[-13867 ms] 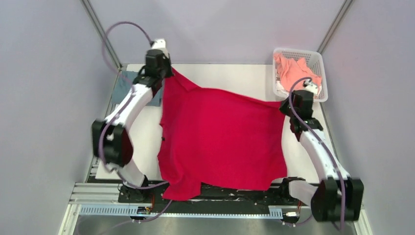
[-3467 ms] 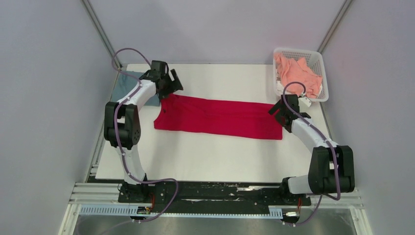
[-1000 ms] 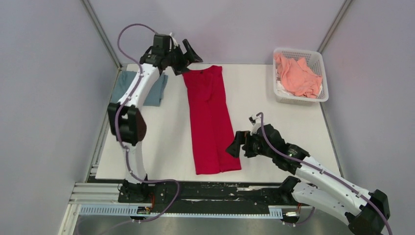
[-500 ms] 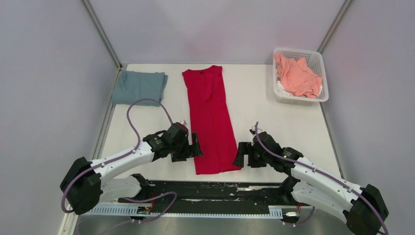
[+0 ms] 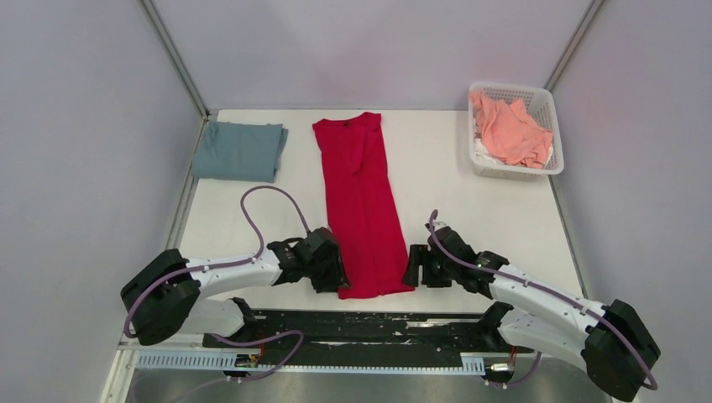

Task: Fold and stack the t-shirts
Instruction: Grab the bottom of the folded rectangular tshirt with both arms

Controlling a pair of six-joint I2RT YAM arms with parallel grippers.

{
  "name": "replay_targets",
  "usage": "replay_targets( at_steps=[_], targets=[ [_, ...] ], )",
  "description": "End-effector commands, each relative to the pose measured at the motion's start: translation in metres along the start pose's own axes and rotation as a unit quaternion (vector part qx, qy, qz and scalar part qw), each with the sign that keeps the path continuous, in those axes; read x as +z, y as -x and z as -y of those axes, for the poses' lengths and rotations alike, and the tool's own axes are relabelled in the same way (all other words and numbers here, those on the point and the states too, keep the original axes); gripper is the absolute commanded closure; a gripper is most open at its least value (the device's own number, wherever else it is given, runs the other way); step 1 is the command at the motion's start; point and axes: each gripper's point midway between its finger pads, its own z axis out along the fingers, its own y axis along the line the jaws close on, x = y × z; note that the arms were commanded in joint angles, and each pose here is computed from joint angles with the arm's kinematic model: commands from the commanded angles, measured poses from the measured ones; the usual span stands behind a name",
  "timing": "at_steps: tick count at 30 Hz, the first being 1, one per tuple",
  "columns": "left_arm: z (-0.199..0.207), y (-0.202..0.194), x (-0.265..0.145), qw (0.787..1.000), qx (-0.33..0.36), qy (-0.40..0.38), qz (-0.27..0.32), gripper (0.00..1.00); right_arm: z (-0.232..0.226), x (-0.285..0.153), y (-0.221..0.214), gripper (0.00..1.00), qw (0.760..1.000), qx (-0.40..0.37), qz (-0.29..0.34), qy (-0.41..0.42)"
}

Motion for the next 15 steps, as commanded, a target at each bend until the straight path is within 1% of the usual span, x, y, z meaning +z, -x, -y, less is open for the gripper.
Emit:
replay_targets(
  at_steps=[1, 4, 5, 7, 8, 9, 10, 12, 15],
  targets=[
    [0.0, -0.007, 0.007, 1.0, -0.012, 0.006, -0.01, 0.57, -0.004, 0.008, 0.004, 0.36, 1.0, -0.003, 0.005, 0.009],
    [-0.005, -0.013, 0.008, 1.0, -0.015, 0.018, -0.013, 0.65, -0.006, 0.013, -0.001, 0.41, 1.0, -0.003, -0.013, 0.016],
    [-0.007, -0.014, 0.008, 1.0, -0.016, 0.022, -0.014, 0.7, -0.006, 0.014, -0.003, 0.42, 1.0, -0.005, -0.019, 0.018],
    [-0.011, -0.015, 0.007, 0.999, -0.018, 0.03, -0.014, 0.77, -0.003, 0.016, -0.007, 0.44, 1.0, -0.009, -0.026, 0.012],
    [-0.011, -0.016, 0.007, 0.999, -0.017, 0.031, -0.017, 0.79, -0.001, 0.017, -0.008, 0.47, 0.999, -0.01, -0.029, 0.011],
    [-0.011, -0.016, 0.007, 0.999, -0.018, 0.031, -0.017, 0.82, -0.001, 0.017, -0.01, 0.51, 0.999, -0.01, -0.034, 0.012],
    [-0.011, -0.017, 0.006, 0.999, -0.018, 0.033, -0.019, 0.84, -0.003, 0.017, -0.013, 0.56, 0.999, -0.01, -0.04, 0.017],
    [-0.011, -0.018, 0.004, 0.999, -0.017, 0.035, -0.019, 0.91, -0.008, 0.014, -0.021, 0.71, 0.997, -0.016, -0.058, 0.037],
    [-0.012, -0.019, -0.001, 0.999, -0.014, 0.039, -0.018, 1.0, -0.016, 0.005, -0.035, 0.86, 0.993, -0.015, -0.086, 0.073]
  ],
)
